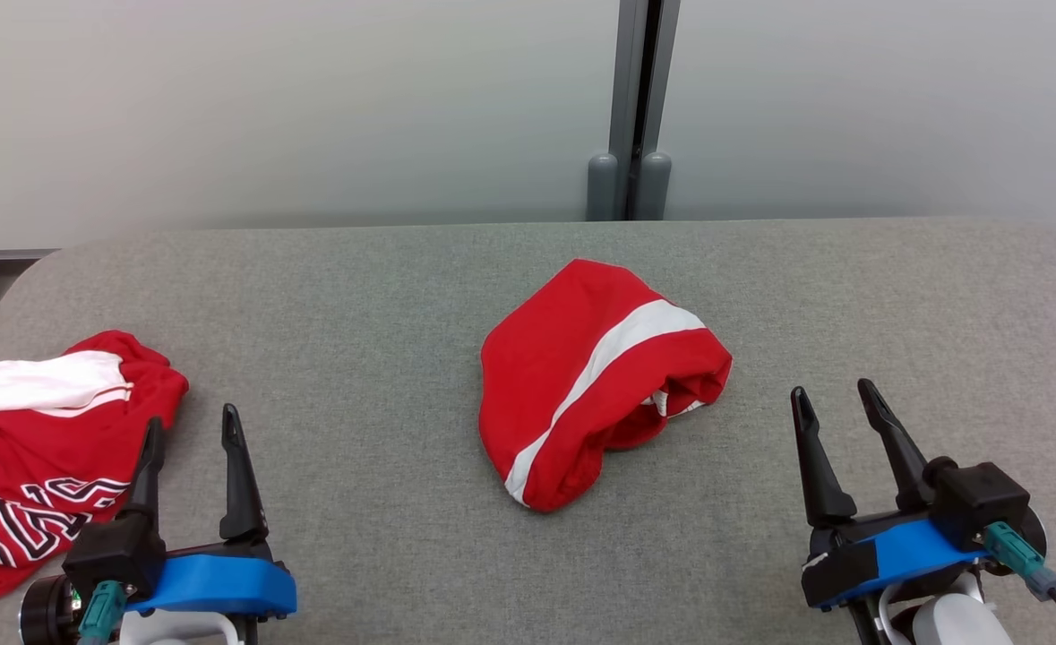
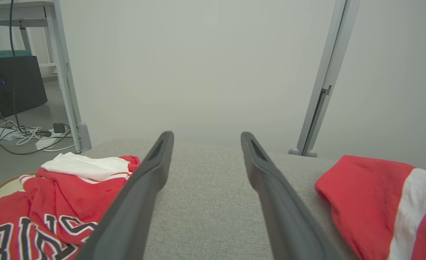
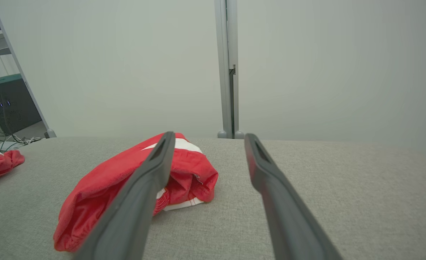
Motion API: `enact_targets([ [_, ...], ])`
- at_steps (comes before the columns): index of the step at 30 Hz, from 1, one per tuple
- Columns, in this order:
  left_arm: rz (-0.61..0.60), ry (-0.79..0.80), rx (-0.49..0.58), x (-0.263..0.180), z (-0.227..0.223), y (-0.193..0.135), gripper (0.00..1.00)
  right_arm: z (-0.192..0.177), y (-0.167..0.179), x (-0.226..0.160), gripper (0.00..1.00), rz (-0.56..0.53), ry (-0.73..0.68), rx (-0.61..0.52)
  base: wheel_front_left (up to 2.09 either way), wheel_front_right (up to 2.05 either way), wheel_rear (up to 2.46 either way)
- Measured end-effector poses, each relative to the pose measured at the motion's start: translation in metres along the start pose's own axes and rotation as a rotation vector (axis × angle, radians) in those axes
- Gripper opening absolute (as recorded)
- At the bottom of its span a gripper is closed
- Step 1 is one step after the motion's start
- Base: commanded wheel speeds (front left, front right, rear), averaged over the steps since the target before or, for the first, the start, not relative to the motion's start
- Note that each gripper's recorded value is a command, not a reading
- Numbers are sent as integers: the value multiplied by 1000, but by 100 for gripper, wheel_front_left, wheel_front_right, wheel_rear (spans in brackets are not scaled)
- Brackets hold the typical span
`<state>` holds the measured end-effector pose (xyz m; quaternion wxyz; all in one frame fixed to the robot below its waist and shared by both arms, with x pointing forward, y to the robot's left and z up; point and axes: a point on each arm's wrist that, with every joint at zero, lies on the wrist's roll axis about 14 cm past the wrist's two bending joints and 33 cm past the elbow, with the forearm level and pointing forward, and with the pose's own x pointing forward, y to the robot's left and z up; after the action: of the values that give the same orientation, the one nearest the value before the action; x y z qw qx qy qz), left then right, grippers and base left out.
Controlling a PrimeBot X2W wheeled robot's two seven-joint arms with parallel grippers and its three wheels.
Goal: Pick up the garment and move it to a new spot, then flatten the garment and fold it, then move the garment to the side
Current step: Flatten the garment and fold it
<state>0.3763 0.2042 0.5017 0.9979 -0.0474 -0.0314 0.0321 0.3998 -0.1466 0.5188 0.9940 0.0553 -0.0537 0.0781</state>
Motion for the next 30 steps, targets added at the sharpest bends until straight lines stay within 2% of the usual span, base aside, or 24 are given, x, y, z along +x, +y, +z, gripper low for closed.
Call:
enact_targets([
  [16,-34,20,8,1,-7,-9,100,-2,-1,-2,100,-3,7,-2,0,0,0],
  [25,-295,46,17,20,-16,-86,100,-9,-5,0,100,-13,25,-4,0,0,0],
  [30,-467,123,32,12,-42,-136,100,-13,-12,-1,100,-32,37,-3,0,0,0],
])
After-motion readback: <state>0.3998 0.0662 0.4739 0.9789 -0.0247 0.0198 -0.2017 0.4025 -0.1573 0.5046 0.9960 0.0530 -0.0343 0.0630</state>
